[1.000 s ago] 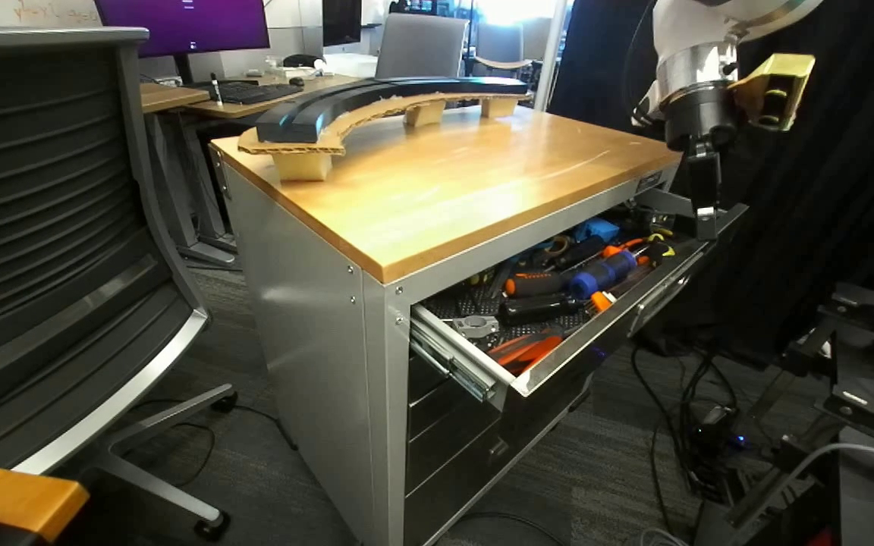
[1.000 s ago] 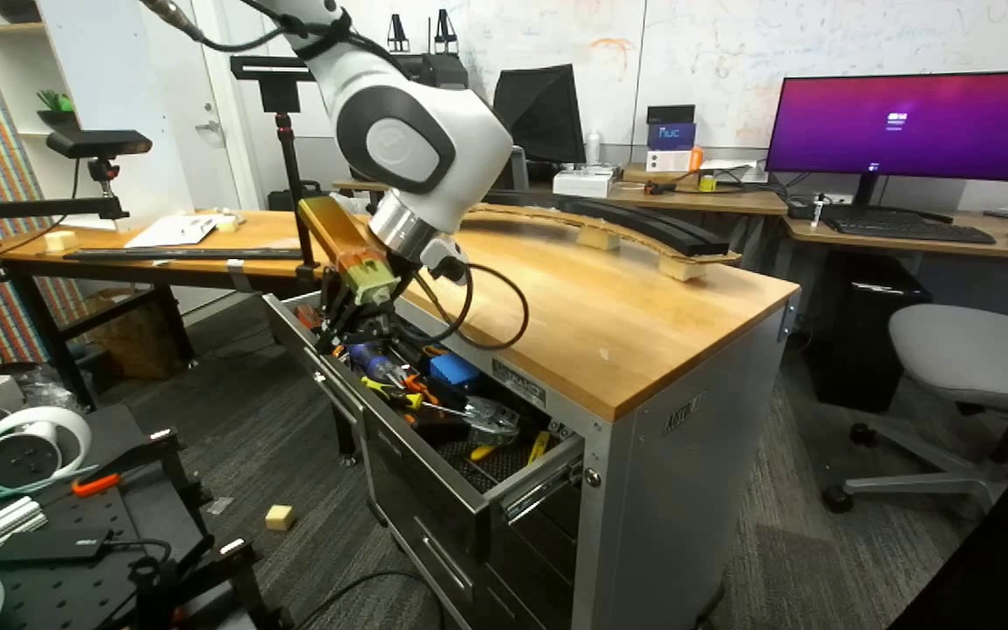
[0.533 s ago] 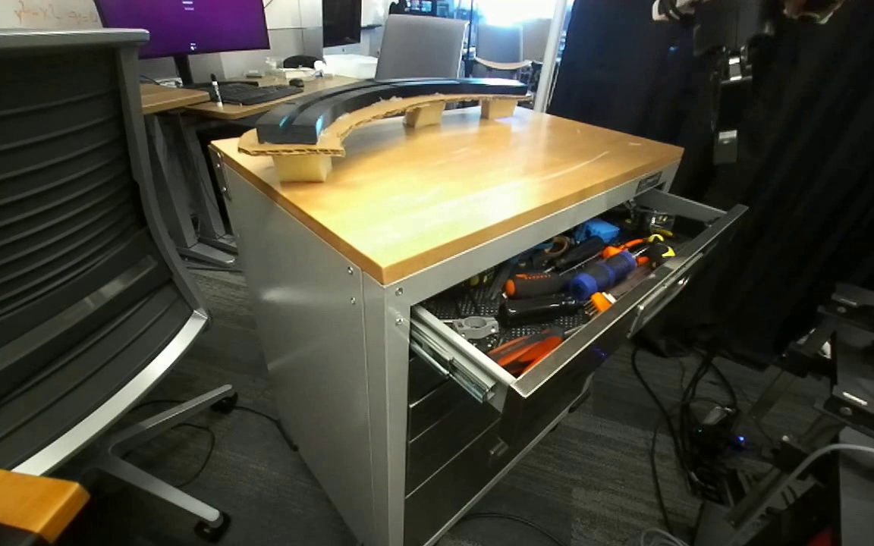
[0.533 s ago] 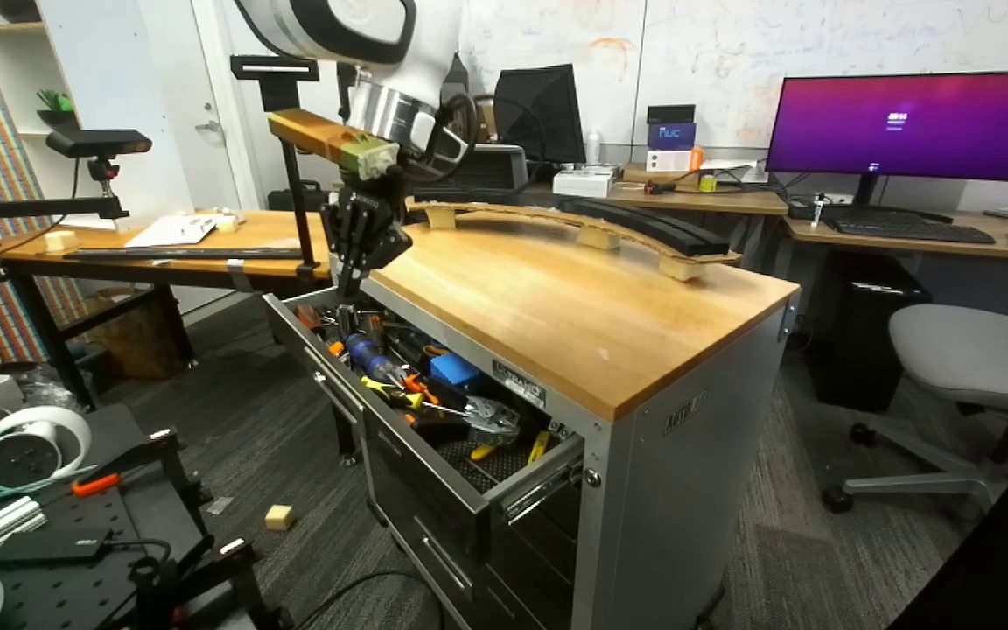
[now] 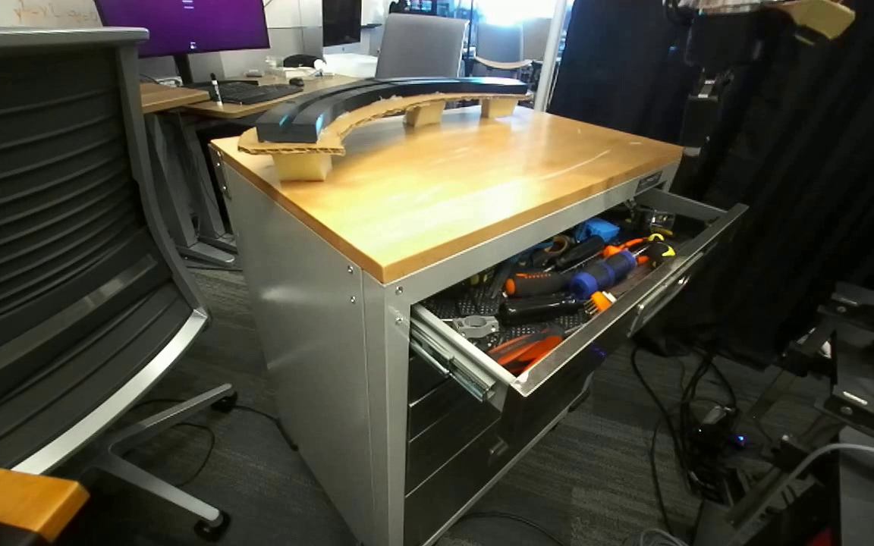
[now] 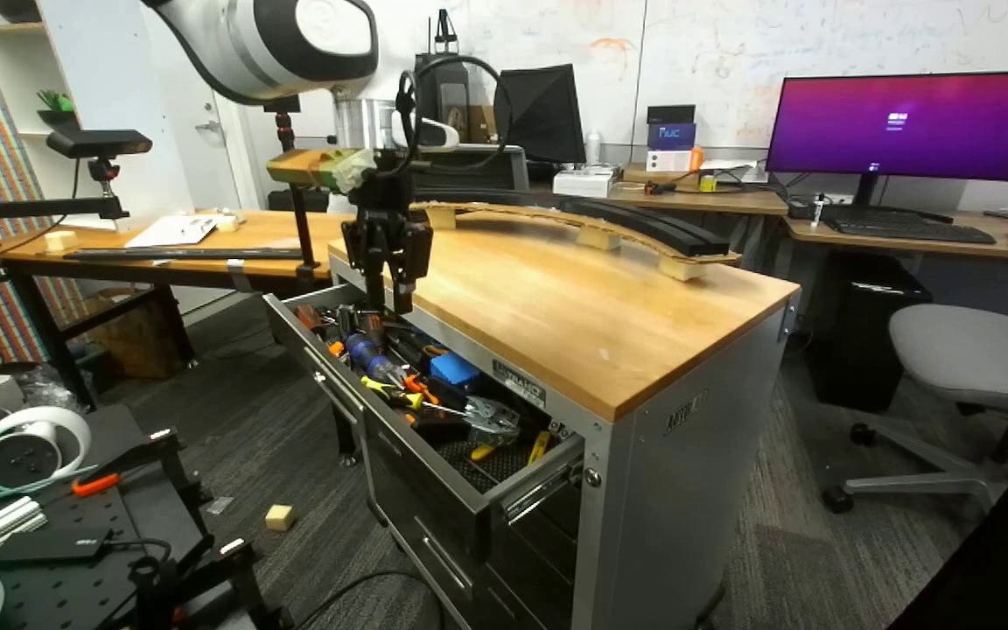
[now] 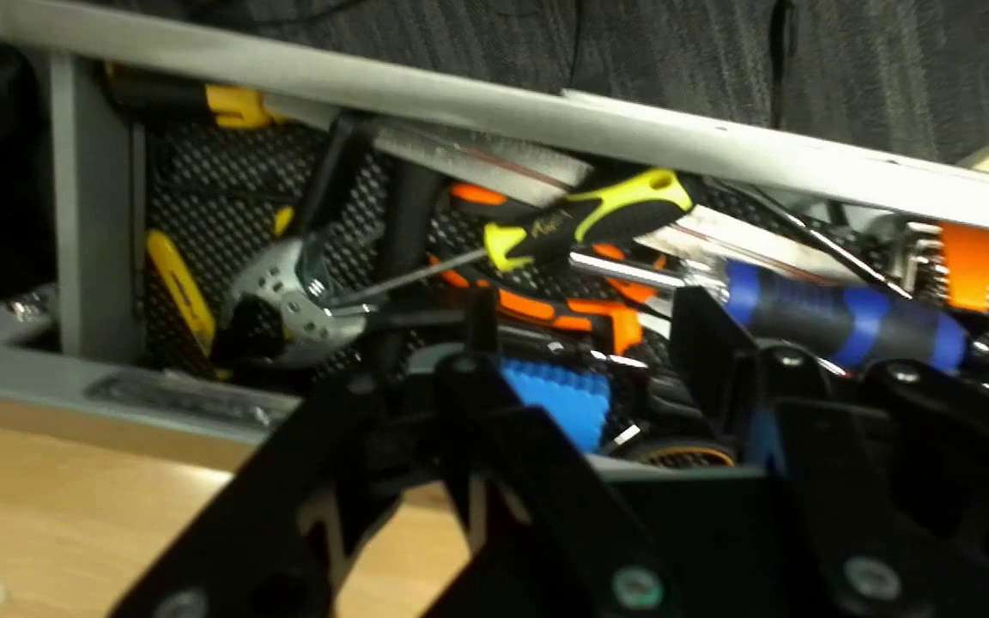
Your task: Put the screwdriver in the open drawer and then close the drawer
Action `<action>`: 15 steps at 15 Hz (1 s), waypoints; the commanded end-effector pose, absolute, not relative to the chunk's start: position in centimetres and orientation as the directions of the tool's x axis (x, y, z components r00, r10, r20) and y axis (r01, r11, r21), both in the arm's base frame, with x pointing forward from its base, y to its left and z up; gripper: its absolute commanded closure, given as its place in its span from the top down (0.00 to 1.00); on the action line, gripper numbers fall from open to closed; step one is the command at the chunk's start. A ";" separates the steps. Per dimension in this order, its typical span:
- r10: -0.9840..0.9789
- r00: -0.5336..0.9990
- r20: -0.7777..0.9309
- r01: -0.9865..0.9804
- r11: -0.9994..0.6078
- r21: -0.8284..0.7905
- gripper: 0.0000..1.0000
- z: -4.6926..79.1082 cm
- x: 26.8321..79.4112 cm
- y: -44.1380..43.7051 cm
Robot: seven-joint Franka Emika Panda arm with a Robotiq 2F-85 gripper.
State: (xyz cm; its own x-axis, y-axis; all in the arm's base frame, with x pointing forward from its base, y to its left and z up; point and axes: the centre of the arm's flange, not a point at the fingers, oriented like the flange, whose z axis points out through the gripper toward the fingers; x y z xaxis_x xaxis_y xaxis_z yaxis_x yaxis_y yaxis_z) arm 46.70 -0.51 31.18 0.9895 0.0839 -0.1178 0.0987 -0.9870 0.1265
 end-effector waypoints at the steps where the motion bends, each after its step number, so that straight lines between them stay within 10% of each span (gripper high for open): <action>1: -0.081 0.977 -0.197 -0.032 -0.970 0.240 0.87 27.0 44.1 -1.5; 5: -0.236 0.897 -0.373 -0.115 -0.941 0.318 1.00 24.6 41.7 -2.2; 6: -0.269 0.880 -0.391 -0.132 -0.930 0.342 0.78 24.0 41.4 -2.5; 15: -0.298 0.934 -0.196 -0.249 -0.939 0.239 0.20 15.8 45.7 -2.9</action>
